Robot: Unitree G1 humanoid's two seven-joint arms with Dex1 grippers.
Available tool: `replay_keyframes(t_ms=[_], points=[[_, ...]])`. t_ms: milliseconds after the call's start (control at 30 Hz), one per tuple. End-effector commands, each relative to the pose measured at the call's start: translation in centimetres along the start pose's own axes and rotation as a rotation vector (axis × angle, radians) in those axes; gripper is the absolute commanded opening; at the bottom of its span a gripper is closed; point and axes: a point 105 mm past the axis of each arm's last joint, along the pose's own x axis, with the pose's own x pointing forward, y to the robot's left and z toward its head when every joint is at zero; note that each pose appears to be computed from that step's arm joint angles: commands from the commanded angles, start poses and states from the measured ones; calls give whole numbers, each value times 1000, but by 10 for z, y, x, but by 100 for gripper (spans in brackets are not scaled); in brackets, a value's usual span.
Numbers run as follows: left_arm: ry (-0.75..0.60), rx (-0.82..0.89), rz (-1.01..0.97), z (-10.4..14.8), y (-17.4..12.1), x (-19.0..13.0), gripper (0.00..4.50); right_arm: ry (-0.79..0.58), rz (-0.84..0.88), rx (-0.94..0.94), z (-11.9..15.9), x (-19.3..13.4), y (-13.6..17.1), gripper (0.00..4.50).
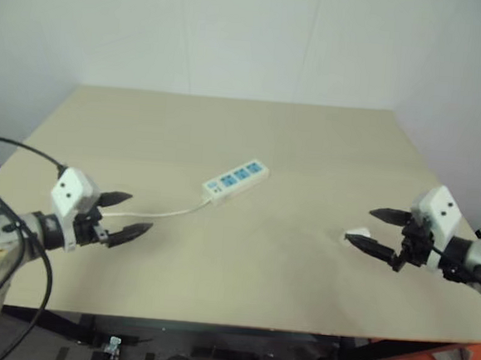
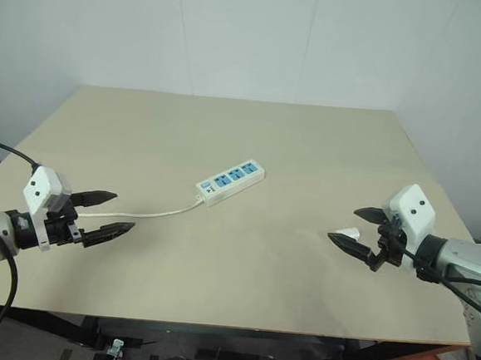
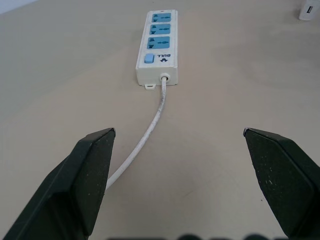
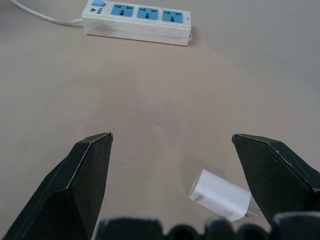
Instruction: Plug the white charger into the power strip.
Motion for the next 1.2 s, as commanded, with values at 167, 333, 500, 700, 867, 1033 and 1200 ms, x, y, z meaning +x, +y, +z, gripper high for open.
replay_keyframes(t_ms=[167, 333, 500, 700, 867, 1033, 1200], points=[[-39, 42, -29, 12, -1, 2, 448, -59, 20, -91, 15, 3, 6, 450], [-43, 45, -32, 13, -2, 3, 448, -51, 7, -99, 13, 2, 3, 450], [-47, 55, -13, 12, 3, 9, 448, -63, 3, -107, 14, 5, 5, 450], [-185, 12, 54, 11, 17, 62, 448, -103, 7, -115, 21, 12, 9, 450], [-186, 10, 63, -6, 27, 113, 448, -132, -9, -132, 30, 13, 9, 450], [-121, 49, 23, -19, 31, 135, 448, -156, -23, -142, 35, 10, 12, 450], [-14, 44, -60, -37, 22, 137, 430, -169, -34, -144, 37, 8, 14, 450]])
